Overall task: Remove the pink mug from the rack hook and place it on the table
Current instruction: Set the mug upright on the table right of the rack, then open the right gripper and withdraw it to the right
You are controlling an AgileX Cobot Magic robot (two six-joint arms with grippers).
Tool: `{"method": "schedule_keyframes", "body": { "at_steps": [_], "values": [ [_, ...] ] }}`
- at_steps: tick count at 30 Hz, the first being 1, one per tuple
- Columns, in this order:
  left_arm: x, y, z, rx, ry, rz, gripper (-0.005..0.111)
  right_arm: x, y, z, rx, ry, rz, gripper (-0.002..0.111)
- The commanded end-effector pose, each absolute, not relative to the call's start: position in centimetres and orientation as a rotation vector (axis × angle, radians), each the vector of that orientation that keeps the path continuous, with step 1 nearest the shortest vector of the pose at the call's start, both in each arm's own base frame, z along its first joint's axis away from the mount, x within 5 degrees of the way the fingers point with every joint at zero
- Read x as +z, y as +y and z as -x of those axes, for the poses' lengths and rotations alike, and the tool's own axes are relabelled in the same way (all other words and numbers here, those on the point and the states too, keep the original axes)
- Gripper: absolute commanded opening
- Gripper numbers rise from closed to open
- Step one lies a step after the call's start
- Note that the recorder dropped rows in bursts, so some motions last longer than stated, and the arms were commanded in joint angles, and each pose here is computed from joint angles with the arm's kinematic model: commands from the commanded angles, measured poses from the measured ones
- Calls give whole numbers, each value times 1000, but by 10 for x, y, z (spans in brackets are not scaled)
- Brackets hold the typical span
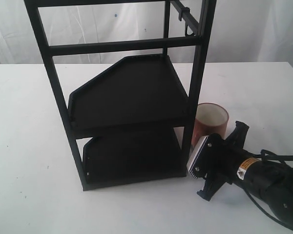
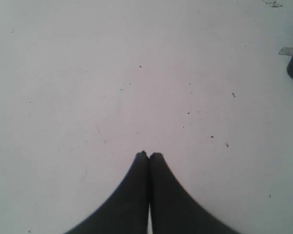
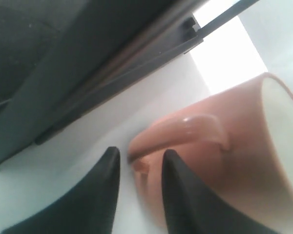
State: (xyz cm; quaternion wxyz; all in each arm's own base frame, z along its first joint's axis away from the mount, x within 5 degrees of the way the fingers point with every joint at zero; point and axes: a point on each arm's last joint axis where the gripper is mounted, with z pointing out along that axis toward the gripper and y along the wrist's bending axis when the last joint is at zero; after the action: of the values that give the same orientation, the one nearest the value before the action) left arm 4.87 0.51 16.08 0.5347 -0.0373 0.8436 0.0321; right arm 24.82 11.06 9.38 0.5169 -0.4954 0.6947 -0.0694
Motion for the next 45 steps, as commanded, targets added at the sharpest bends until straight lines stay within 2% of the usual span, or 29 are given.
{"method": "schedule_keyframes", "body": {
  "at_steps": [1,5,15,19,25,29,31,34,38,41,45],
  "values": [
    [158,4,-48,67,2026,82,0,105,109,-248,-131,1703,1117,29],
    [158,4,-48,67,2026,82,0,118,107,-244,-83,1767,1051,29],
    [158,4,-48,67,2026,82,0,155,91,-210,274,2031,470,29],
    [158,4,-48,67,2026,82,0,158,79,-186,257,2238,405,28],
    [158,4,-48,67,2026,82,0,182,66,-163,286,2319,236,19],
    [158,4,-48,67,2026,82,0,221,61,-158,331,2120,191,0],
    [158,4,-48,67,2026,82,0,247,55,-162,325,2026,139,0],
    [158,4,-48,67,2026,82,0,284,35,-177,138,1992,144,0],
    [158,4,-48,67,2026,82,0,306,-2,-193,-129,2140,29,0],
    [158,4,-48,67,2026,82,0,314,-7,-187,-106,2193,-96,0],
    [158,4,-48,67,2026,82,0,323,-1,-157,5,2110,-132,0]
  ]
}}
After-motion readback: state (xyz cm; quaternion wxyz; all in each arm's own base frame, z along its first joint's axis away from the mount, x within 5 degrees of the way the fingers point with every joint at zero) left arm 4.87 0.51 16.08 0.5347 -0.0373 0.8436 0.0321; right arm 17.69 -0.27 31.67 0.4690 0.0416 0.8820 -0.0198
